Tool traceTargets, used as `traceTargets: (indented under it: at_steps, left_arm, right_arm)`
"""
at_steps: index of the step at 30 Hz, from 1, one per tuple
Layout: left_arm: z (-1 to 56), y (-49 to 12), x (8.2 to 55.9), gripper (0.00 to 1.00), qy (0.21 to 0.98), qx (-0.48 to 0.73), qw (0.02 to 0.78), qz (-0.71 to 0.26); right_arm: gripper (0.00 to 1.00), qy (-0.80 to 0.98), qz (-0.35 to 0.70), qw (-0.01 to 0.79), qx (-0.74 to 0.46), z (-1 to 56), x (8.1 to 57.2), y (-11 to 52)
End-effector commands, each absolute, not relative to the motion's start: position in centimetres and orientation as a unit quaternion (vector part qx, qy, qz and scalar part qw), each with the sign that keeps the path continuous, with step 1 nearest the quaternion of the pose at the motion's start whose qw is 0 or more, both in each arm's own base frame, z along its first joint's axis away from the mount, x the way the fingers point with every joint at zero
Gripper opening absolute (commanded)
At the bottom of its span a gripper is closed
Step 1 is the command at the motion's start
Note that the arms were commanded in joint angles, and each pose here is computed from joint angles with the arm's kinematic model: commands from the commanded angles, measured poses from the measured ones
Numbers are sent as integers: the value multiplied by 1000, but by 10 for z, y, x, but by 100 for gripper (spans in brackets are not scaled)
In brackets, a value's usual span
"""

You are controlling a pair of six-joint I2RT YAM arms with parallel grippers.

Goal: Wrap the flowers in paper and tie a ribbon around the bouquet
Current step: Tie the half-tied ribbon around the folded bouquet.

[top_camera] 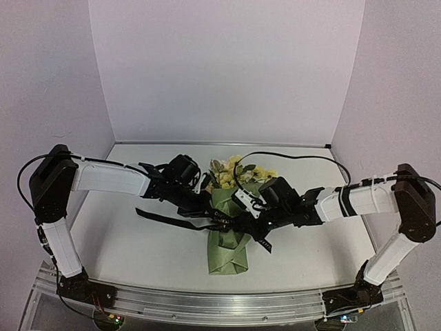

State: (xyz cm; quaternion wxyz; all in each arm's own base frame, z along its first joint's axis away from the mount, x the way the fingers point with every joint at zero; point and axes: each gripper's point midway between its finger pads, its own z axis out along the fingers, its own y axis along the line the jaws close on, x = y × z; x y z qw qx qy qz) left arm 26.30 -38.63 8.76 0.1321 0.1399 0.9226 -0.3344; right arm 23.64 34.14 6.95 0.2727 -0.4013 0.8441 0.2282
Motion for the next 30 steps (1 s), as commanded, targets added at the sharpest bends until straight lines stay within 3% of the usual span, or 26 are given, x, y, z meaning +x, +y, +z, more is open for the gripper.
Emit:
traceTargets:
  at_steps: [1, 16, 30]
  left_arm:
    - [118, -383, 276, 0, 910, 139, 178, -348]
    - [114, -368, 277, 0, 912, 119, 189, -343]
    - [96, -332, 259, 0, 921, 114, 195, -318]
  right_arm:
    - [0, 846, 216, 291, -390, 96, 242, 338]
    - [0, 875, 151, 243, -390, 96, 223, 294]
    - [0, 913, 31, 230, -336, 104, 243, 255]
